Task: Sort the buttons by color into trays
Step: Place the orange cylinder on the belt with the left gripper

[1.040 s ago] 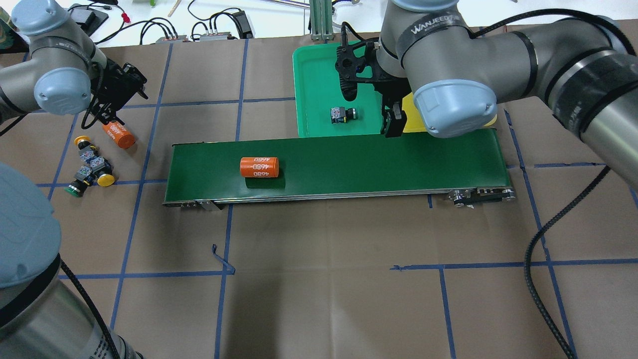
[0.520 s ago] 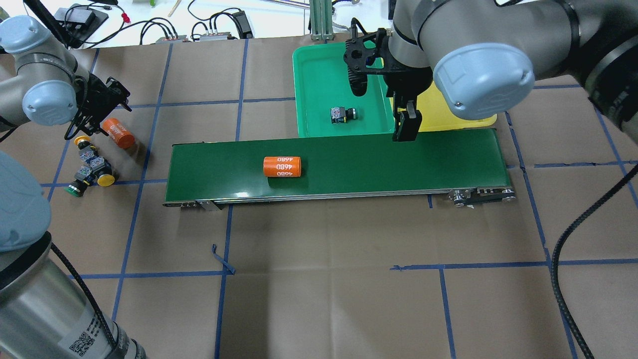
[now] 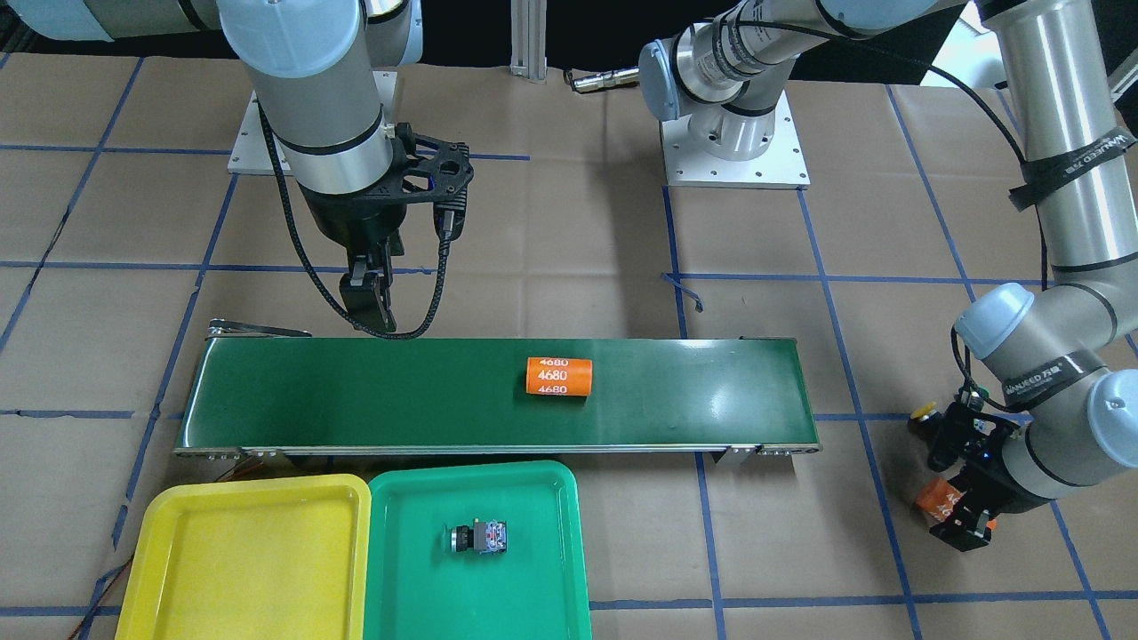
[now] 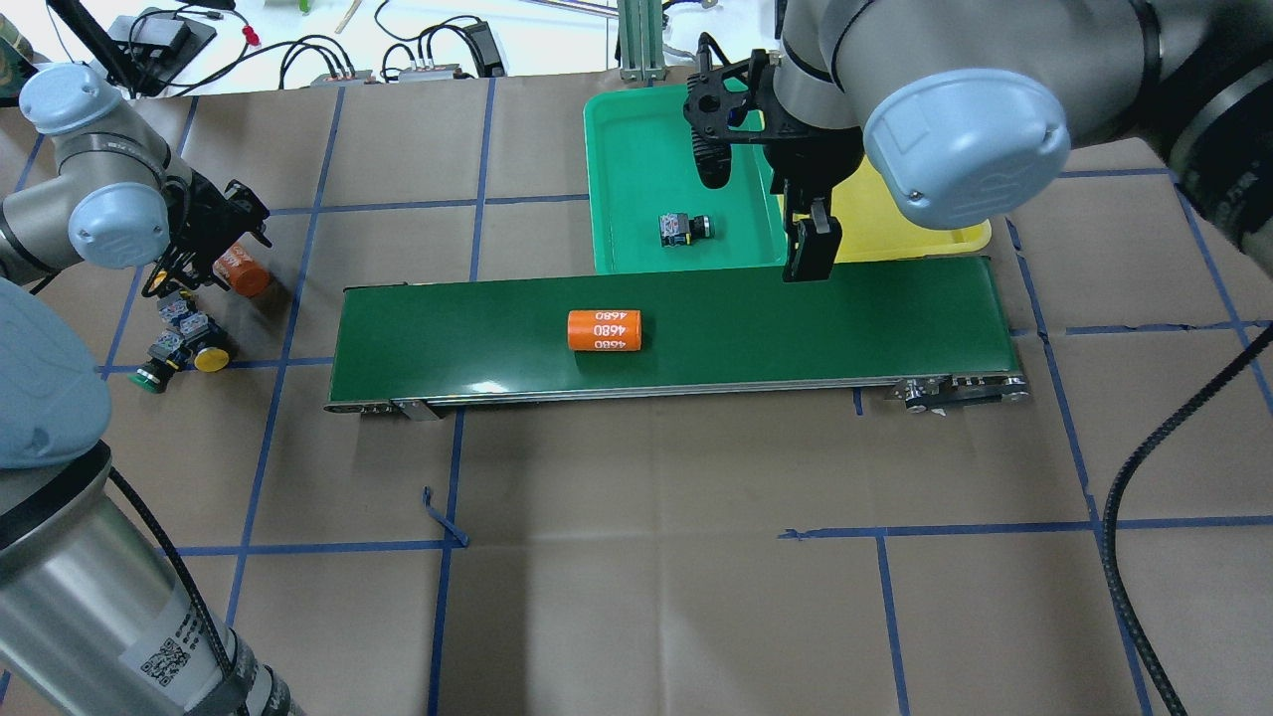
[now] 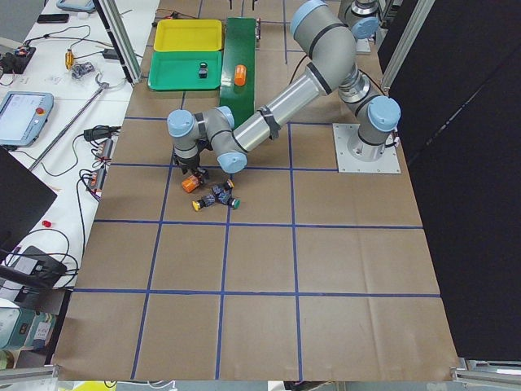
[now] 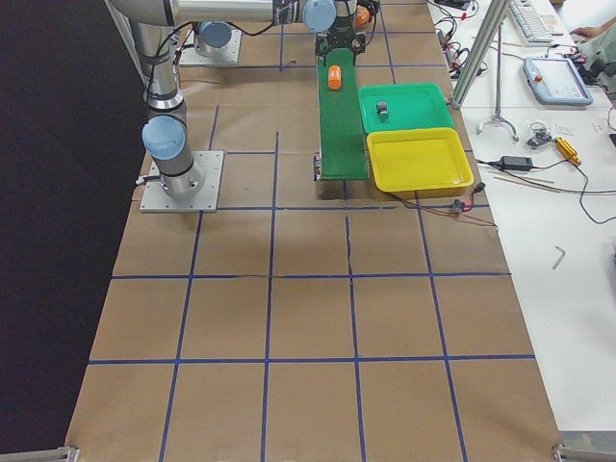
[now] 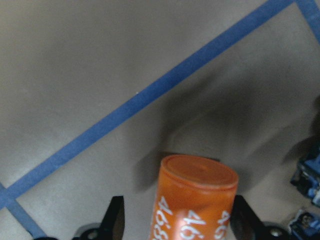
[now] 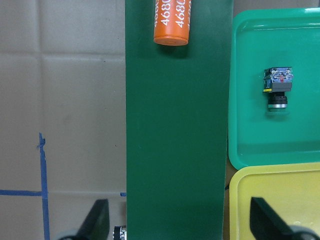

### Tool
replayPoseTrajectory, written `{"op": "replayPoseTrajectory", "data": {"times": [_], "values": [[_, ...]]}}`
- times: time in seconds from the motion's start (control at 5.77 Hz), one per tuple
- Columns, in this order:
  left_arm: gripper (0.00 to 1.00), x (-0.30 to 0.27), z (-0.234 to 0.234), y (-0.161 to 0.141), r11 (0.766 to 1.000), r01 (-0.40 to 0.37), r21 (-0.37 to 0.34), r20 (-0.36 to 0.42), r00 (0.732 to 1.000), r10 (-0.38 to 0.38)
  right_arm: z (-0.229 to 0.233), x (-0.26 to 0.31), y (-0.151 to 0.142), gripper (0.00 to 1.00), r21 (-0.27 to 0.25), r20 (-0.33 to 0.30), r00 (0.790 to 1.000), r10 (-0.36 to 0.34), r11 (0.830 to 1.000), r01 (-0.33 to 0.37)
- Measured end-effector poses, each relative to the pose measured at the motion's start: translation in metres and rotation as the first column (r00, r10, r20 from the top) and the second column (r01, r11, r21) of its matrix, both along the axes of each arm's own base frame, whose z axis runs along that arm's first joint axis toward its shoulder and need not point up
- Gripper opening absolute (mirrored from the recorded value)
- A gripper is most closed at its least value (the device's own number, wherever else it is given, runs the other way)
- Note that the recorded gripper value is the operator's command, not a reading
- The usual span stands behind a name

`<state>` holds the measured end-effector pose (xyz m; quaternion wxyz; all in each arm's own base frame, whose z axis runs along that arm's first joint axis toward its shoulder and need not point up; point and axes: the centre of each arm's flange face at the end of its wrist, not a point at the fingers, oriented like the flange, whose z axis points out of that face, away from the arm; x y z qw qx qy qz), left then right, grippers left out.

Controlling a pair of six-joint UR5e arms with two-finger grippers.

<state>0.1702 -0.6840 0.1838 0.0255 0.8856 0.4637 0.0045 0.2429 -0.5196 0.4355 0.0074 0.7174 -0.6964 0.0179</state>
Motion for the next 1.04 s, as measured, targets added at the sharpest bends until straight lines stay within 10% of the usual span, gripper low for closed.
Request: {"op": "replayPoseTrajectory", "data": {"times": [0.52, 1.04], "values": [[0.03, -0.006, 0.023, 0.006, 1.000, -0.023, -0.008, 0.049, 0.999, 0.023, -0.006, -0.001, 0.002, 1.00, 0.014, -0.003, 1.000, -0.002, 1.000, 0.002], [0.06, -0.083, 0.090, 0.053, 0.965, -0.259, 0.029, 0.027, 0.966, 0.259, -0.006, -0.002, 0.005, 1.00, 0.049, -0.009, 1.000, -0.003, 0.999, 0.003]]}}
